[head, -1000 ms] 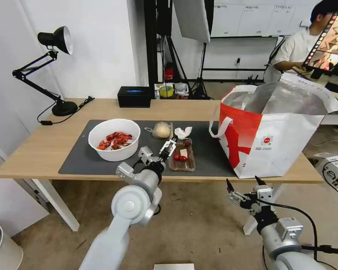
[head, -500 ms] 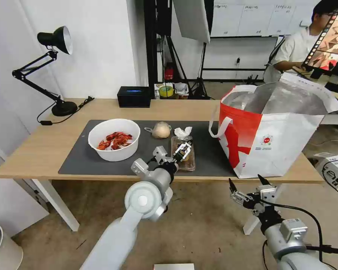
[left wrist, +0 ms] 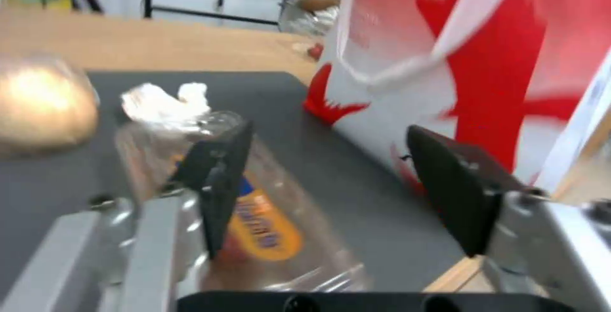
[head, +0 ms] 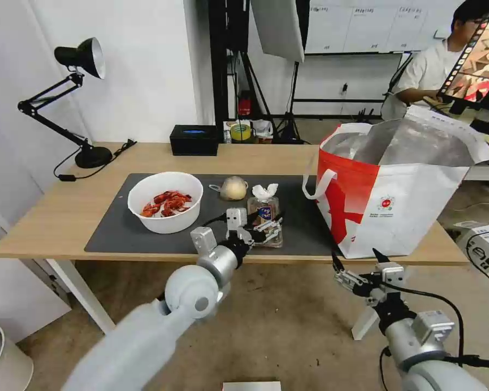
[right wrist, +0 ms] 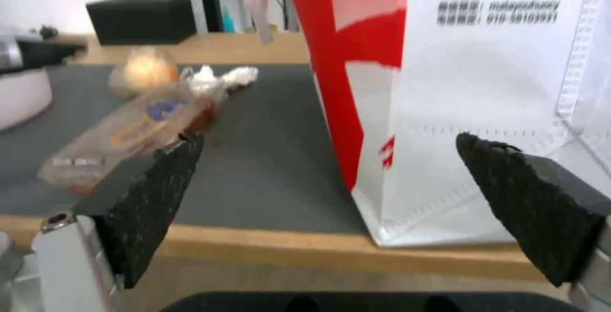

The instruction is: Pick up the trash from the table and place it into the takeout bag.

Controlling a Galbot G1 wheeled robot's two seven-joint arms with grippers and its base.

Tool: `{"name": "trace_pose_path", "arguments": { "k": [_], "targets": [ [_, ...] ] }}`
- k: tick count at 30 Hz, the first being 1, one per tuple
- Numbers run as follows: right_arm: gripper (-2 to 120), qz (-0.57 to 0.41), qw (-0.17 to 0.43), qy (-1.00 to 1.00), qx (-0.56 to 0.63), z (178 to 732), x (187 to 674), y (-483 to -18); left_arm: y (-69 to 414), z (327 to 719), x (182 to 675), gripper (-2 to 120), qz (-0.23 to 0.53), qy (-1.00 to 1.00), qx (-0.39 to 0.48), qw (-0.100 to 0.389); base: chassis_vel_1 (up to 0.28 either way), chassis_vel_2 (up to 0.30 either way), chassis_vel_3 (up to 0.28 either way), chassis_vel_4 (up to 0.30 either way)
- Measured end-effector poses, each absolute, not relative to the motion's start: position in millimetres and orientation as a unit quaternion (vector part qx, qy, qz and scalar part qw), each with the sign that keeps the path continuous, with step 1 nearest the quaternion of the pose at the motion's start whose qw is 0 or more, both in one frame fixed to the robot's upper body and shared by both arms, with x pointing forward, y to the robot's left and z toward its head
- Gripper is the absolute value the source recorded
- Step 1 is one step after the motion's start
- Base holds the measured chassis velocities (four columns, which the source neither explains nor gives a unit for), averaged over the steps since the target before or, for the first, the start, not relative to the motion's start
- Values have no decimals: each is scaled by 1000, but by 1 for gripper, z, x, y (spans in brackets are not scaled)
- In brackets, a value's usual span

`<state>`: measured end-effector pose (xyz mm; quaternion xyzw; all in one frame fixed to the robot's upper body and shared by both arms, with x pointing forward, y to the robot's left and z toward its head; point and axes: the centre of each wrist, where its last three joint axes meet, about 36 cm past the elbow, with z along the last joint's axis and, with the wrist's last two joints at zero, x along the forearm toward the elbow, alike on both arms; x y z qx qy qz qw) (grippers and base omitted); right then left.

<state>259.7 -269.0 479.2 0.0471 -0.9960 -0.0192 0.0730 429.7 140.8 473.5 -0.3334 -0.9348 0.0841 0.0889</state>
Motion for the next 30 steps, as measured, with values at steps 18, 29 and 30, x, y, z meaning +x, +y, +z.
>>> {"name": "trace_pose_path", "arguments": {
  "k": [18,29,30],
  "targets": [
    [100,-274,81,-949,137,512,296,-288,172,450,462,0,-36,-917,-382,106,0,0,0,0],
    [100,-353,99,-914,175,513,346,-286,165,441,461,0,-41,-913,-390,114,0,0,0,0],
    [100,-356,103,-912,176,511,351,-284,166,439,461,0,-43,-913,-388,114,0,0,0,0]
  ]
}}
